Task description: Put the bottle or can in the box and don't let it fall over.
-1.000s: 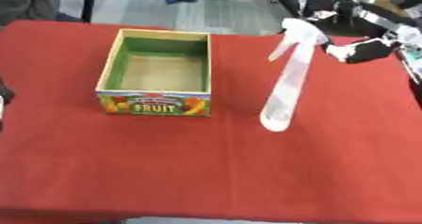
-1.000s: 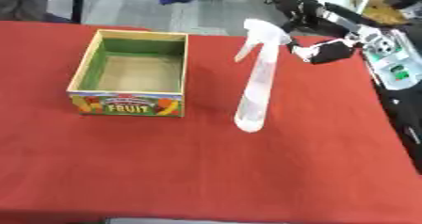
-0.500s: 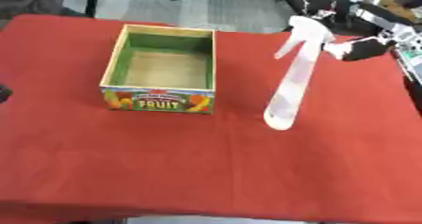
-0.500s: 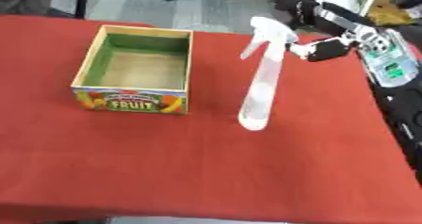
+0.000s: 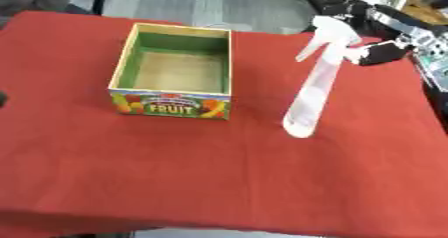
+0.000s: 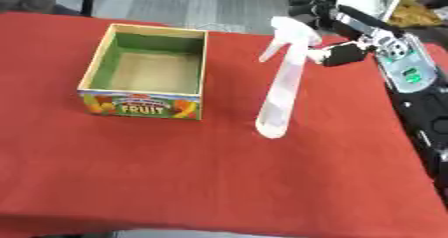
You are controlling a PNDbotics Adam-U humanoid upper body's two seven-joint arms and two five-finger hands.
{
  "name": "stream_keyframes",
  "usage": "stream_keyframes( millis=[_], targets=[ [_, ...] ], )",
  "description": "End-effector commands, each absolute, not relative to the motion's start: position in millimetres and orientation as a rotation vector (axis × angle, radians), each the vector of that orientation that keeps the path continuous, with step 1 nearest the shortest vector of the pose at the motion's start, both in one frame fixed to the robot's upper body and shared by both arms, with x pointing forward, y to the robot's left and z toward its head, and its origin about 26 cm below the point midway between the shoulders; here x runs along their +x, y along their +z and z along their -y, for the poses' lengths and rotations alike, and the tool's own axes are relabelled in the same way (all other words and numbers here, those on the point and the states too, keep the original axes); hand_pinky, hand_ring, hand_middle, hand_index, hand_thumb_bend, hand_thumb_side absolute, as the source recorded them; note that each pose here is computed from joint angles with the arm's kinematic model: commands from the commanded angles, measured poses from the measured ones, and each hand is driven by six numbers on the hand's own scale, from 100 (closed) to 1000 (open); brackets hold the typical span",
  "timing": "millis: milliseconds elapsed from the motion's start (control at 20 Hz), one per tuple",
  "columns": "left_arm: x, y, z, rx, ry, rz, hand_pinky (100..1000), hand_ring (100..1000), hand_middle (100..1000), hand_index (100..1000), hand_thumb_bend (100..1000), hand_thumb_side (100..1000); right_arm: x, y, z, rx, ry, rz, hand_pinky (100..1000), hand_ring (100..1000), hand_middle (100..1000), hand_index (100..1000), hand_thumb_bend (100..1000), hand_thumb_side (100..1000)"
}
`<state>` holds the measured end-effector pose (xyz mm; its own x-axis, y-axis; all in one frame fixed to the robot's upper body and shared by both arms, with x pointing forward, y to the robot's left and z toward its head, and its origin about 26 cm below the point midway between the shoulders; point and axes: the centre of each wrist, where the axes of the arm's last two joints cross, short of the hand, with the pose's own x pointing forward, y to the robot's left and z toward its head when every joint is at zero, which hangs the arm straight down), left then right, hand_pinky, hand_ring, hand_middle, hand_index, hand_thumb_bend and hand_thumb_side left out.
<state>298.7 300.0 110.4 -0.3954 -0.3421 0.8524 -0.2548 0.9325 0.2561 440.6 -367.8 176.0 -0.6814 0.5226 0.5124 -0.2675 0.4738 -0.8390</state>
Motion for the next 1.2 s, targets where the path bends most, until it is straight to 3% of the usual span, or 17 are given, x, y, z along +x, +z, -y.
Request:
stream_keyframes(
  millis=[50,600,1200],
  targets=[
    [299.2,121.2,-300.6,0.432,-0.122,2.035,710,619,526,723,294,661,440.7,189.2,373.7,-0.228,1.370,1.960,796,1000,1000,868,100,230],
    [299.4,121.6,-300.9,0.432,-0.120,2.037,712,619,526,723,295,660,441.0,186.0,374.2,-0.225,1.369,1.948,767,997,982,826,100,231],
    [298.2,119.8,-303.6,0.445,-0.110,2.029,712,619,526,723,295,660,433.0,198.5,380.7,-0.244,1.422,1.970,779,1000,1000,858,100,224]
  ],
)
